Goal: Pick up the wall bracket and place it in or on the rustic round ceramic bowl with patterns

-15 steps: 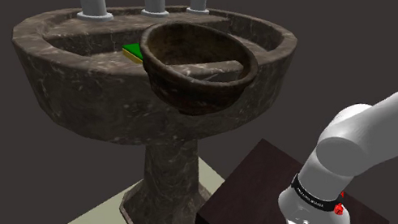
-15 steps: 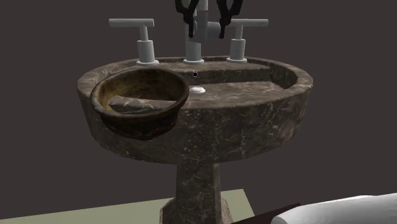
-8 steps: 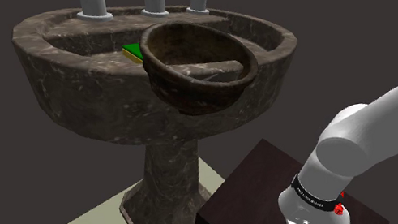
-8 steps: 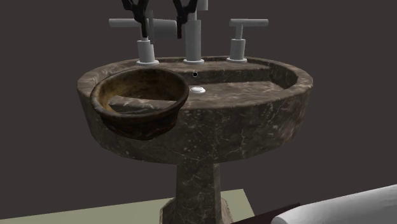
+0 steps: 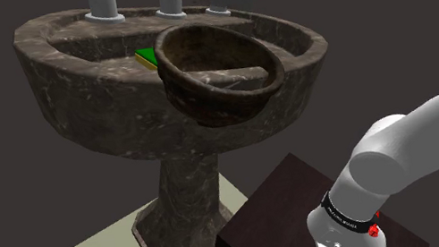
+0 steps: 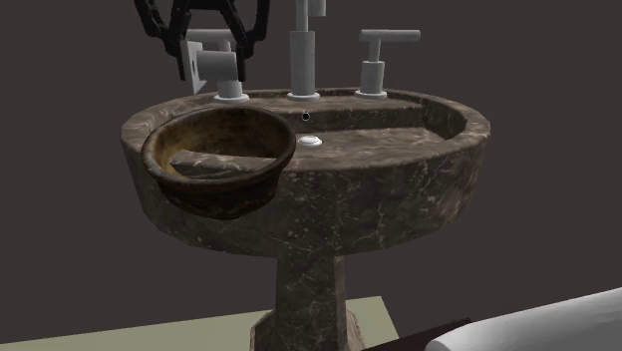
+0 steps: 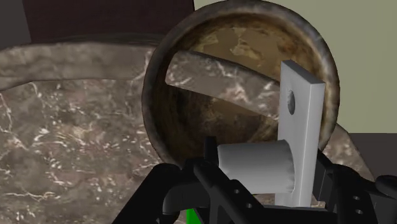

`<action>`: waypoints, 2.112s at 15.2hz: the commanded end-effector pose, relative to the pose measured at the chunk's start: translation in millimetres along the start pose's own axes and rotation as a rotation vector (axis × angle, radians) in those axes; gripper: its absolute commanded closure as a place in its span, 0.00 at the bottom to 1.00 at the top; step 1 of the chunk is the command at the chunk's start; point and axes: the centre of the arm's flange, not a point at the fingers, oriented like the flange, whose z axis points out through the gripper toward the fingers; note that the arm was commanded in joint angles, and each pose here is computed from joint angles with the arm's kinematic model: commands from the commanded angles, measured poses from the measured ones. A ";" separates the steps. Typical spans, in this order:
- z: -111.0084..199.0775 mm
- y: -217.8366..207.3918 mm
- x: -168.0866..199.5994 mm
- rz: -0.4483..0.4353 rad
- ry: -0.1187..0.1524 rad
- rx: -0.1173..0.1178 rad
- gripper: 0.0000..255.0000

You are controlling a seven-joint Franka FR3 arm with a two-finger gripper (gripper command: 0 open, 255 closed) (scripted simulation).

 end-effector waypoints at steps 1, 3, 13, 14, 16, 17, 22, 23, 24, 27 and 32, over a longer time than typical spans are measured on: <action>10.2 0.6 -0.6 0.000 0.000 0.000 1.00; 20.7 1.0 -1.2 0.000 0.000 0.000 1.00; 50.2 2.0 -3.0 0.000 0.000 0.000 1.00; 50.2 2.0 -3.0 0.000 0.000 0.000 1.00; 50.2 2.0 -3.0 0.000 0.000 0.000 1.00; 50.5 3.0 -1.9 0.000 0.000 0.000 0.00; 50.2 2.0 -3.0 0.000 0.000 0.000 0.00; 37.0 2.0 -3.0 0.000 0.000 0.000 0.00; 23.8 2.0 -3.0 0.000 0.000 0.000 0.00; 0.2 2.0 -3.0 0.000 0.000 0.000 0.00; 0.2 2.0 -3.0 0.000 0.000 0.000 0.00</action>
